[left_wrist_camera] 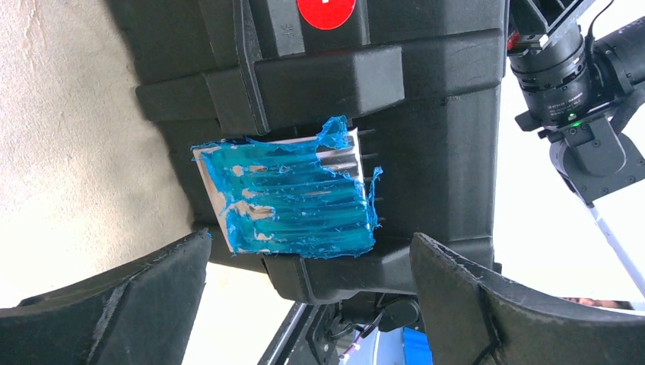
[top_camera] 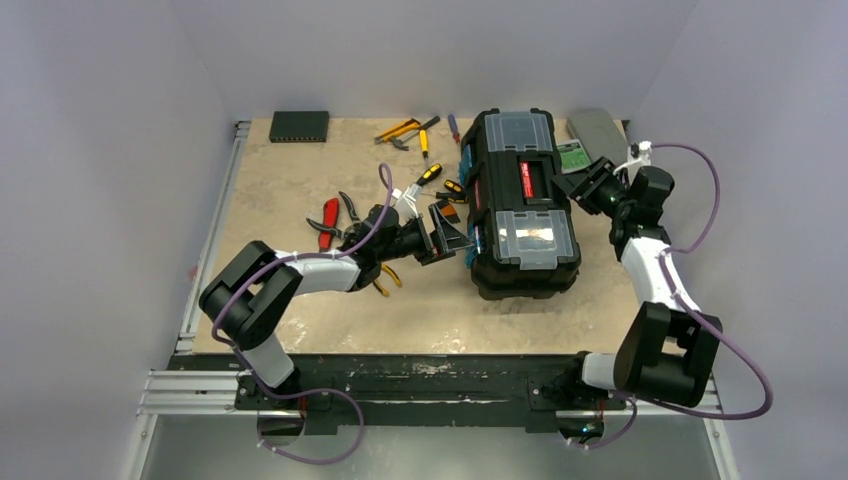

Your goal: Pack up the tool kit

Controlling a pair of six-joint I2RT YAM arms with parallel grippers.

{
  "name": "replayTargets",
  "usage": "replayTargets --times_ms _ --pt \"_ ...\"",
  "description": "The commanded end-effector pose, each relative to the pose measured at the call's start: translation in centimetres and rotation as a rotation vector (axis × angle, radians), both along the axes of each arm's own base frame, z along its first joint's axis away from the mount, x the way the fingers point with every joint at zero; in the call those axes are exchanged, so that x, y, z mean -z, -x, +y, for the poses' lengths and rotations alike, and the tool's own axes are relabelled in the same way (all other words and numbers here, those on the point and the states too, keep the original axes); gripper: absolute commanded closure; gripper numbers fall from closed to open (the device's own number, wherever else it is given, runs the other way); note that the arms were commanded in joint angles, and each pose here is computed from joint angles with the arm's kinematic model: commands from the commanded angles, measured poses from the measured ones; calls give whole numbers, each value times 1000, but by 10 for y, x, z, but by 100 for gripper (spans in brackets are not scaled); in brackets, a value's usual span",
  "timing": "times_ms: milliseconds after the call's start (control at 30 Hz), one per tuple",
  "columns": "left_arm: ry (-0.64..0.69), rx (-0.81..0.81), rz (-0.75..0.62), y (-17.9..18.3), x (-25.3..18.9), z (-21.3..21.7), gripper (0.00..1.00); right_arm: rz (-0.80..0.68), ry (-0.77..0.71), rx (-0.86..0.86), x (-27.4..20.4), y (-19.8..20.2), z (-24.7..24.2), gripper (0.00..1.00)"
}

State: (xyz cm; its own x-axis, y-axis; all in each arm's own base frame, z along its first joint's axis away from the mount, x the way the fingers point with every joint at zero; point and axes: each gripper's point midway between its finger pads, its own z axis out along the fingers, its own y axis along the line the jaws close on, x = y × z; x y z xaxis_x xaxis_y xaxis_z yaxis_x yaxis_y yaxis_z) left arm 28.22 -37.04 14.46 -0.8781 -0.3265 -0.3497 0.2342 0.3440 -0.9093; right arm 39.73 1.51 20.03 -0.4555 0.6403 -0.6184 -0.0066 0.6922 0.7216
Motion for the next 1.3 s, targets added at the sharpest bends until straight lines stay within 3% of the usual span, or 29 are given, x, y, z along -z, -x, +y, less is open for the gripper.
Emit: replayTargets --times_ms 0,133,200,400,767,1000,1267 --pt "37 -8 -60 -2 -23 4 0 352 93 37 84 48 -12 79" --pt "26 -22 -74 -5 -26 12 0 305 206 64 63 52 -15 20" --pt "28 -26 -79 -6 -29 14 0 295 263 72 53 53 -14 11" --pt "9 -41 -99 -6 -35 23 0 328 443 60 44 53 -7 13" --pt "-37 -65 -155 -3 -49 34 0 419 611 47 63 59 1 15" --pt "-72 -63 -181 -1 -53 39 0 486 651 99 77 60 -6 28" --pt "-93 -67 -194 0 -54 43 0 448 498 82 75 56 8 63"
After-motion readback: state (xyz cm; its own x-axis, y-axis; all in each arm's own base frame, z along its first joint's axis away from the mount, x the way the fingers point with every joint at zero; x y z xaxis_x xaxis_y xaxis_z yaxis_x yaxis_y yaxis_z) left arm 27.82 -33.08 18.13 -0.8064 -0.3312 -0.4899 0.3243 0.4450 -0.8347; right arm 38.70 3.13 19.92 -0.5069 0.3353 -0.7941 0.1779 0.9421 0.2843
